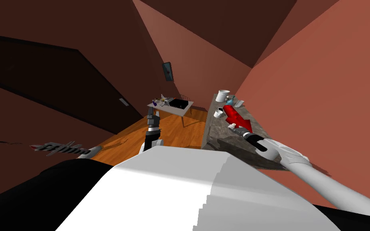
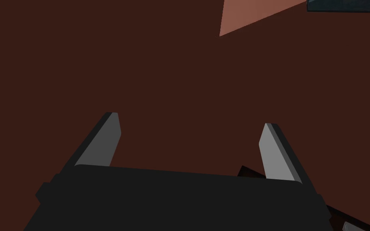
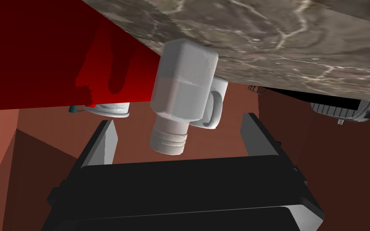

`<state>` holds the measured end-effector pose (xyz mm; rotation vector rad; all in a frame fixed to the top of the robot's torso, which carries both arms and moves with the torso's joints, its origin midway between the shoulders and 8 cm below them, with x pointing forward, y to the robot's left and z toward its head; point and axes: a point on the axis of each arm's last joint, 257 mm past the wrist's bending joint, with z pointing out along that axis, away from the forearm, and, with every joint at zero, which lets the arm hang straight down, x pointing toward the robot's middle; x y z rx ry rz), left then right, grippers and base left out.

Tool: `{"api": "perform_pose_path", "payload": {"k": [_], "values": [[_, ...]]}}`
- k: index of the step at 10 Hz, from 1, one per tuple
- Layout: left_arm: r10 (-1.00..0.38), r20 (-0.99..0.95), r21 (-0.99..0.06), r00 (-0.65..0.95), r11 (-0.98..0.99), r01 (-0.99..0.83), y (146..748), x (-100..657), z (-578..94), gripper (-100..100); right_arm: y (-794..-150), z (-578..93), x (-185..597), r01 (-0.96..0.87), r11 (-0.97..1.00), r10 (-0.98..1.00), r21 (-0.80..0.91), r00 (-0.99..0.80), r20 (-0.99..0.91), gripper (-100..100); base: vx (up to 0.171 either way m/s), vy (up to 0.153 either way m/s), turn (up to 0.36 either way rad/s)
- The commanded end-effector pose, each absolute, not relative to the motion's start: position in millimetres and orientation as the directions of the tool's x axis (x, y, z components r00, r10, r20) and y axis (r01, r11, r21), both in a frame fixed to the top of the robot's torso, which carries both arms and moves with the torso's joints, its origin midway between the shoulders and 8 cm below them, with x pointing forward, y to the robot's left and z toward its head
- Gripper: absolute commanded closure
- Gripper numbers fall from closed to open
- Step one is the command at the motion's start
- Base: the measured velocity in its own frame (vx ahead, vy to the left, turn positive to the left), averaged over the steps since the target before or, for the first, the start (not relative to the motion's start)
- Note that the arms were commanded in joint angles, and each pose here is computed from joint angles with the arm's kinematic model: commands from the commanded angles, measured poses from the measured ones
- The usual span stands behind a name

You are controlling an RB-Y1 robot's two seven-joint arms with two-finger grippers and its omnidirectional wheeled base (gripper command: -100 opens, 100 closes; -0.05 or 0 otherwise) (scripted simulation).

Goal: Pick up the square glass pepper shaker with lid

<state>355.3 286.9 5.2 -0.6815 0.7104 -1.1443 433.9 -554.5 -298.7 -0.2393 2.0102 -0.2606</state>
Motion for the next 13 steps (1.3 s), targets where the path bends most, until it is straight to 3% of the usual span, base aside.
{"api": "perform_pose_path", "payload": {"k": [1,13], "values": [[-0.956,-0.148,-0.786,0.253,0.269,0.557,286.9,355.3,5.2,0,-535.1,-320.4,439.0,-0.089,0.962,-0.272,-0.260,-0.442,-0.855,-100,0.035,0.038,-0.266],[-0.956,-0.149,-0.786,0.253,0.269,0.557,286.9,355.3,5.1,0,-448.1,-331.9,515.0,-0.236,0.947,-0.296,-0.218,-0.376,-0.878,-100,0.027,0.000,-0.178]]}}
